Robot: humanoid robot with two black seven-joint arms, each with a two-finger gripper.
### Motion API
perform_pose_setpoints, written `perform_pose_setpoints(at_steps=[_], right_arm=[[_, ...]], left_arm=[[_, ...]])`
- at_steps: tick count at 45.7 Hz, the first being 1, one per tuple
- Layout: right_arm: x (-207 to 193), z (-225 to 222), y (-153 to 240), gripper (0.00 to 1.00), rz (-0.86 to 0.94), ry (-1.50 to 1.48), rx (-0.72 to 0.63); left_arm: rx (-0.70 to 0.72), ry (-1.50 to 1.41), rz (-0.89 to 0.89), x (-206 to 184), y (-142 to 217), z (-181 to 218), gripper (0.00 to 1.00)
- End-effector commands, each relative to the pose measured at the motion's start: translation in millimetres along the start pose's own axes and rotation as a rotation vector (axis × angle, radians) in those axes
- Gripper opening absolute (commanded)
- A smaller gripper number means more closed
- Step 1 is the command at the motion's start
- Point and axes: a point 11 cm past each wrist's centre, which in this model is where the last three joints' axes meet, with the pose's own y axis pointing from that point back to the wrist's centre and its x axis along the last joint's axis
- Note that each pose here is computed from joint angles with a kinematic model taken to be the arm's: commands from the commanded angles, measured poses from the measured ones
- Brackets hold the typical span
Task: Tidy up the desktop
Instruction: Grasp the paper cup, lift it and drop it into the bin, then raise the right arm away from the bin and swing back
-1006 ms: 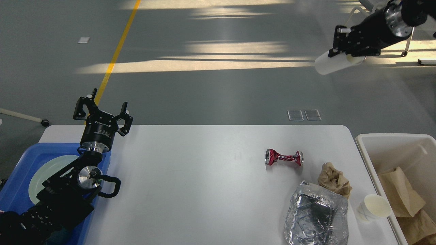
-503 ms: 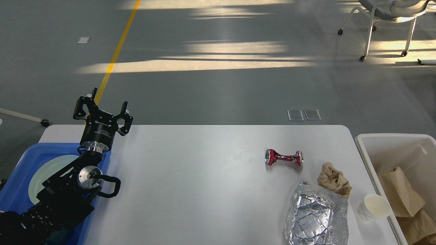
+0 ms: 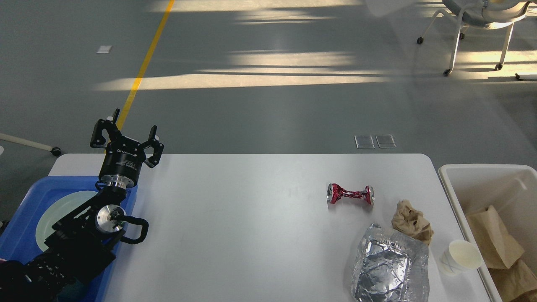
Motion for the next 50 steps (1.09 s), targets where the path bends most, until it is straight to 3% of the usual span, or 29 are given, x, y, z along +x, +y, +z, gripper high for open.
perform_pose_setpoints(at_steps=[1,8,18,24,28,30,34,36,38,39,50], right_arm=[[-43.2,85.6,-51.0,0.0,-0.143,-0.082,-0.169],[-110.5,171.1,-95.6,0.0,-0.306,-0.187,-0.324],[-174.1,287.7,-121.6,0.0,-0.231,-0.216,-0.568],[-204.0,329.3,-133.4,0.0,-0.159,-0.165,-0.669],[-220.3,344.1,-138.7,0.17,-0.113,-0.16,-0.689],[-236.4,351.2,-143.0,0.33,-0.112,-0.176,-0.691],[-251.5,359.2,-146.3,0.51,-0.102,-0.16,-0.704],[-257.4,362.9,-148.1,0.67,-0.088,-0.142,-0.71],[-264.0,364.8,-152.1,0.93,-0.074,-0.125,-0.711],[-265.3,365.1,-153.8,1.0,-0.065,-0.117,-0.712],[-271.1,365.0,-157.4,1.0,-0.063,-0.11,-0.706]], left_arm=[[-0.001,0.0,-0.001,-0.4,-0.4,0.2,0.96],[0.0,0.0,0.0,0.2,0.2,0.0,0.96],[0.0,0.0,0.0,0.2,0.2,0.0,0.96],[-0.001,0.0,-0.001,-0.4,-0.4,0.2,0.96],[0.0,0.0,0.0,0.2,0.2,0.0,0.96],[0.0,0.0,0.0,0.2,0.2,0.0,0.96],[0.001,0.0,0.0,0.2,0.2,-0.2,0.96],[0.0,0.0,0.0,0.2,0.2,0.0,0.96],[-0.001,0.0,-0.001,-0.4,-0.4,0.2,0.96],[-0.001,0.0,-0.001,-0.4,-0.4,0.2,0.96],[0.0,0.0,0.0,0.2,0.2,0.0,0.96]])
